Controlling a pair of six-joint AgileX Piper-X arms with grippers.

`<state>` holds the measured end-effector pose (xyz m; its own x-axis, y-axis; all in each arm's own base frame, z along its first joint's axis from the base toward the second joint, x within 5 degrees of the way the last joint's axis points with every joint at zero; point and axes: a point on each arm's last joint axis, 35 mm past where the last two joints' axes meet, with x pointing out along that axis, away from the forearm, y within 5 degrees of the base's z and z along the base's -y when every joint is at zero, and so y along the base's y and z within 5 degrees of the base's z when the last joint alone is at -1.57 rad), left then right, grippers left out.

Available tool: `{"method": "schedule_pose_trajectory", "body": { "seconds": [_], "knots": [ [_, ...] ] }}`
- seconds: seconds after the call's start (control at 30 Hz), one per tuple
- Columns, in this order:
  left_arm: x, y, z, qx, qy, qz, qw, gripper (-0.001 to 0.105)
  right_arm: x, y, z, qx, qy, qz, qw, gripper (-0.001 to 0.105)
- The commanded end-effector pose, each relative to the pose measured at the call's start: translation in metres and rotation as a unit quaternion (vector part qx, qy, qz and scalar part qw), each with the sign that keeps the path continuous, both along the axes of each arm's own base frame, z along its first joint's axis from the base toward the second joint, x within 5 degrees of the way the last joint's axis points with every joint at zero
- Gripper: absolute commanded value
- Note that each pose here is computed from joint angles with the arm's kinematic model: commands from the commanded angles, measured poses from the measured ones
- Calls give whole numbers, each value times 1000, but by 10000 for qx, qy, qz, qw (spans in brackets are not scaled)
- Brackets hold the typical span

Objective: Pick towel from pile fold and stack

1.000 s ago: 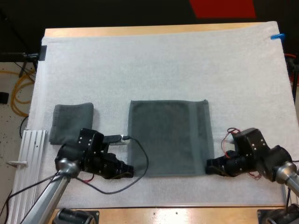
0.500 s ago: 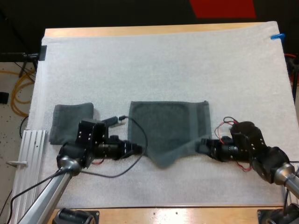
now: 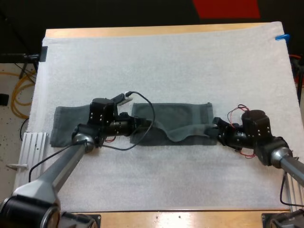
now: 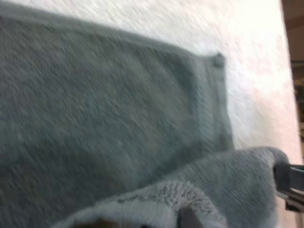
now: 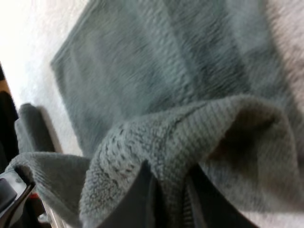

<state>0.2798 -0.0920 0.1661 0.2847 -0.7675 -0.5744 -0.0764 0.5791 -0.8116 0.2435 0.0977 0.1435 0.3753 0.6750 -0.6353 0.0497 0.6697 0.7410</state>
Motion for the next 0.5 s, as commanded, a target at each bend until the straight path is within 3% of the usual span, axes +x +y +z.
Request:
{"method": "schedule_pose_trajectory", "body": {
  "seconds": [0.0, 0.47],
  "knots": [
    [4, -2, 0, 70, -56, 43, 10000, 0, 8, 0, 4, 72, -116, -3, 9999, 0],
    [10, 4, -6, 1186, -493, 613, 9898, 0, 45, 10, 11, -130, -439, -262, 9986, 0]
  ]
}}
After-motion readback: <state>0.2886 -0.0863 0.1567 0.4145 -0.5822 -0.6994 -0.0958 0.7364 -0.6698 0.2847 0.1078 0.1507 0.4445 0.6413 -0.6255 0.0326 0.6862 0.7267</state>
